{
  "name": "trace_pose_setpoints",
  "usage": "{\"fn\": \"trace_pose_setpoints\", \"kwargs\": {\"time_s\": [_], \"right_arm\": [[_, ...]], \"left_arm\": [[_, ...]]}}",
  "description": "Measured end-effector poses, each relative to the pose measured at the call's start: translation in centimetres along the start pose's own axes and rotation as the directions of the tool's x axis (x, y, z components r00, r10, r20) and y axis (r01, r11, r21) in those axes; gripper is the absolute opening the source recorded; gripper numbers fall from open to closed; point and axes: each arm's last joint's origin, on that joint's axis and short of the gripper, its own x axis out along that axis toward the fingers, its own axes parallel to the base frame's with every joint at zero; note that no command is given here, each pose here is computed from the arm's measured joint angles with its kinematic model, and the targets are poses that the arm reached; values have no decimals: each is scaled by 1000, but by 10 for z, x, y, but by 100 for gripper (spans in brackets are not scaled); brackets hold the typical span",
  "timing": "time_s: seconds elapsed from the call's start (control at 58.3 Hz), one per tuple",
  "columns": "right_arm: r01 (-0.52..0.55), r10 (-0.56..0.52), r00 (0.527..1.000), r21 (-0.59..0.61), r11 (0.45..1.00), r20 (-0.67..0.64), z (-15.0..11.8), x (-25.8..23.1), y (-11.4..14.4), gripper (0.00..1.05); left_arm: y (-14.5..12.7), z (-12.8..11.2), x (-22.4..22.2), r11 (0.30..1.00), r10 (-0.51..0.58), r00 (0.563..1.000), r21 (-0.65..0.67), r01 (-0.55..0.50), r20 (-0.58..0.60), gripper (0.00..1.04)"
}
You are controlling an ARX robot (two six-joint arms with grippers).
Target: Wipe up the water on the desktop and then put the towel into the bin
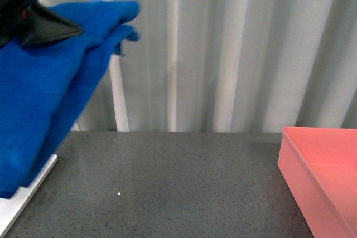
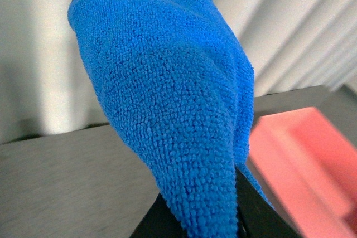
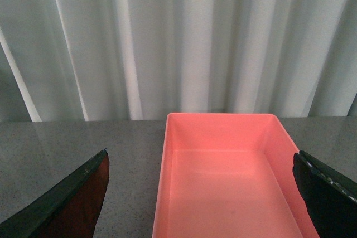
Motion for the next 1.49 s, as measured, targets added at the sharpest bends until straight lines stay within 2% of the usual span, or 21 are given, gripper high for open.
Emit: {"fn": "trace_pose_setpoints", "kwargs": {"time_s": [0.103, 0.206, 0.274, 0.309, 0.446, 0.48, 0.497, 0.549, 0.6, 0.737, 0.875, 1.012, 1.08, 1.218, 1.372, 1.492], "right_arm": [[0, 0, 1000, 0, 1000, 0, 0, 0, 0, 98], [0, 0, 1000, 0, 1000, 0, 0, 0, 0, 98], [0, 0, 1000, 0, 1000, 0, 0, 0, 0, 98], [0, 0, 1000, 0, 1000, 0, 0, 0, 0, 98], [0, 0, 1000, 0, 1000, 0, 0, 0, 0, 98], [-19, 18, 999, -18, 1000, -46, -1, 0, 0, 98], [-70, 66, 993, -41, 997, -97, -1, 0, 0, 98], [-174, 156, 955, -54, 983, -251, -2, 4, -3, 98], [-263, 243, 926, -34, 964, -290, 2, 9, -5, 98], [-496, 477, 839, -7, 868, -261, 11, 28, -8, 98], [-635, 621, 749, 18, 772, -231, 12, 51, -4, 98], [-705, 700, 679, 69, 706, -222, 9, 74, 4, 98], [-756, 760, 618, 113, 645, -202, 8, 86, 11, 98], [-812, 831, 534, 182, 555, -155, 13, 110, 29, 98], [-813, 846, 519, 236, 532, -120, 21, 131, 46, 98], [-822, 868, 486, 286, 493, -101, 24, 145, 59, 98]], "left_arm": [[-52, -6, 7, 979, -196, 979, -44, 199, 62, 6], [-90, -15, 14, 943, -305, 947, -104, 315, 100, 6], [-111, -20, 21, 929, -330, 937, -140, 344, 110, 6], [-117, -25, 25, 935, -305, 947, -158, 317, 97, 6], [-118, -35, 32, 946, -255, 965, -190, 262, 63, 6], [-118, -35, 32, 946, -253, 965, -192, 261, 63, 6], [-117, -35, 32, 946, -251, 966, -193, 259, 63, 6], [-116, -35, 32, 947, -248, 967, -193, 255, 64, 6], [-117, -34, 32, 947, -250, 966, -193, 258, 64, 6], [-117, -34, 32, 947, -250, 966, -193, 258, 64, 6], [-117, -34, 32, 947, -251, 966, -193, 258, 64, 6], [-117, -34, 32, 947, -251, 966, -193, 258, 64, 6], [-117, -34, 32, 947, -250, 966, -193, 258, 64, 6], [-117, -34, 32, 946, -251, 966, -193, 259, 64, 6], [-117, -34, 32, 947, -251, 966, -193, 258, 64, 6], [-117, -34, 32, 947, -251, 966, -193, 258, 64, 6]]}}
